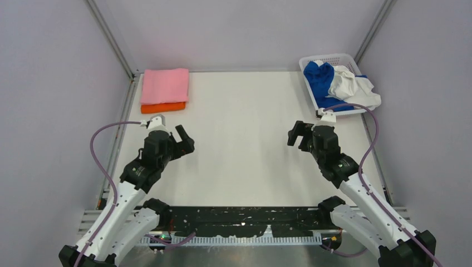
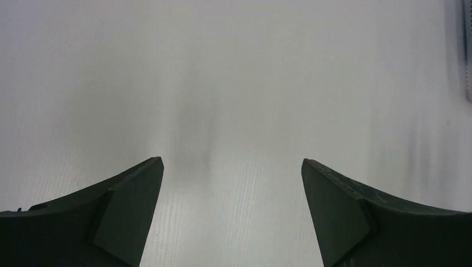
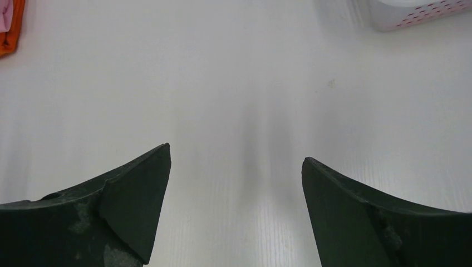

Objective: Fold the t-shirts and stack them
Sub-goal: Grab crumpled tshirt from bin with the right arm

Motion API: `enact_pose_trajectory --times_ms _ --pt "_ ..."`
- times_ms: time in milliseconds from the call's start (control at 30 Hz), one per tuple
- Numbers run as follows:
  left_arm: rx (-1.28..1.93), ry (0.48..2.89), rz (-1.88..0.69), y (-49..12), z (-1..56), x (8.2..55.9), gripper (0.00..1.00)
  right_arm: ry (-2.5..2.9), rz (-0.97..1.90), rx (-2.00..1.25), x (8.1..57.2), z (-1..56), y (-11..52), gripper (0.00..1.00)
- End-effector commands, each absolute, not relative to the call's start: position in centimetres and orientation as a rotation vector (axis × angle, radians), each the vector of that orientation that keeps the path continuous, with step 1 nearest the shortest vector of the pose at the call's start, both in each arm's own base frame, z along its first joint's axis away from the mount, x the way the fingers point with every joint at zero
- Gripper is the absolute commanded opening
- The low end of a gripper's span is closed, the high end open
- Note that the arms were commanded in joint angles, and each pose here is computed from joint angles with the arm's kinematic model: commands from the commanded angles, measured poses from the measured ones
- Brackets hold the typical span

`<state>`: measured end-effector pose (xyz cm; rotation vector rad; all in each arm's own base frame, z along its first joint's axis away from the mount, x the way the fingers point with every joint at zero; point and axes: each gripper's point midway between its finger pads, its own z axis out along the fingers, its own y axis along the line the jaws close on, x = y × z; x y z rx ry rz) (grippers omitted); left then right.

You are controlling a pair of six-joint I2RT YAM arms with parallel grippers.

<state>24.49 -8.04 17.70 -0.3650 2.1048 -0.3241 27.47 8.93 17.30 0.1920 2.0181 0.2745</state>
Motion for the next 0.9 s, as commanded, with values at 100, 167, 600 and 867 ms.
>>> enact_pose_trajectory --times_ms 100,167,600,867 --pt "-0.379 2.05 -0.334 -7.9 19.6 25.1 1.0 1.841 0.124 0.325 30.4 22.7 6.2 0.95" --pt "-0.377 2.045 -0.33 -7.9 19.7 25.3 1.0 1.815 0.036 0.392 31.4 23.9 4.2 0.96" --pt "-0.324 2.048 -0.323 -8.4 20.3 26.2 1.0 1.872 -0.053 0.778 43.7 25.8 -12.2 0.97" --pt "-0.316 2.084 -0.295 -8.6 19.8 26.9 1.0 1.918 0.027 0.78 52.8 22.5 -16.3 0.85"
